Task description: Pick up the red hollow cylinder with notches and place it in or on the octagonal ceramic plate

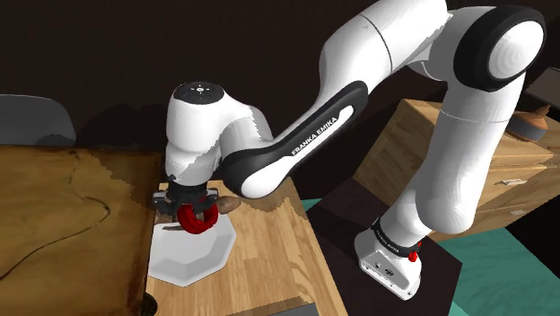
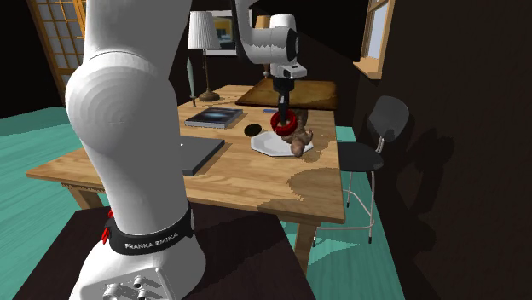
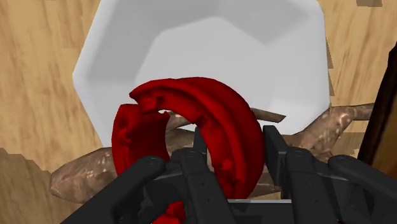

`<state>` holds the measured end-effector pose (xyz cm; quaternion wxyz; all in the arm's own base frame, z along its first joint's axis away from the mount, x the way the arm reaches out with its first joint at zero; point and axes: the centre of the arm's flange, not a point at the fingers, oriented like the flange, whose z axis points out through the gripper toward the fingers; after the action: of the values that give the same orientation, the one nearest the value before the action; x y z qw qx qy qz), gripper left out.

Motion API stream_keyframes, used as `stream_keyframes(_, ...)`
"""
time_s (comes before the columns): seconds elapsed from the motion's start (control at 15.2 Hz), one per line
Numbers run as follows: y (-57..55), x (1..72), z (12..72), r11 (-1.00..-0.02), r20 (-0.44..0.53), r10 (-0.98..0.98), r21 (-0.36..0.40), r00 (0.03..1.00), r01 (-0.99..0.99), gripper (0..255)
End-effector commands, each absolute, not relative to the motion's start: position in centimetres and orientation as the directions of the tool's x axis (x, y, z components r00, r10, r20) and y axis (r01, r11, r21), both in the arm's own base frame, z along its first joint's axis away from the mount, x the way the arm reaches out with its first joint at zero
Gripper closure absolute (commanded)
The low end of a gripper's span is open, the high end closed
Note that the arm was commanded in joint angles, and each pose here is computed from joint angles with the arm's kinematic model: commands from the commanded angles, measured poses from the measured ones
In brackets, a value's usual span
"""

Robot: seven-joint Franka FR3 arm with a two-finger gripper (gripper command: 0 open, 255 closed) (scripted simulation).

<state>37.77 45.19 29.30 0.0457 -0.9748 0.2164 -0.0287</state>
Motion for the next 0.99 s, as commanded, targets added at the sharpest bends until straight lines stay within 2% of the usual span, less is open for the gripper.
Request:
stream_keyframes(0.0,44.3,37.6,28.6,-0.902,0.032,-0.430,-0.049,0.902,-0.428,255)
stream_keyframes(0.07,44.3,37.5,28.4,-0.902,0.032,-0.430,-0.049,0.902,-0.428,0)
stream_keyframes(0.4,44.3,37.6,28.6,-0.902,0.032,-0.430,-0.049,0.902,-0.428,0)
stream_keyframes(0.66,44.2,37.3,33.6,-0.902,0.032,-0.430,-0.049,0.902,-0.428,0)
stream_keyframes(0.92,44.2,37.3,33.6,-0.902,0.032,-0.430,-0.049,0.902,-0.428,0)
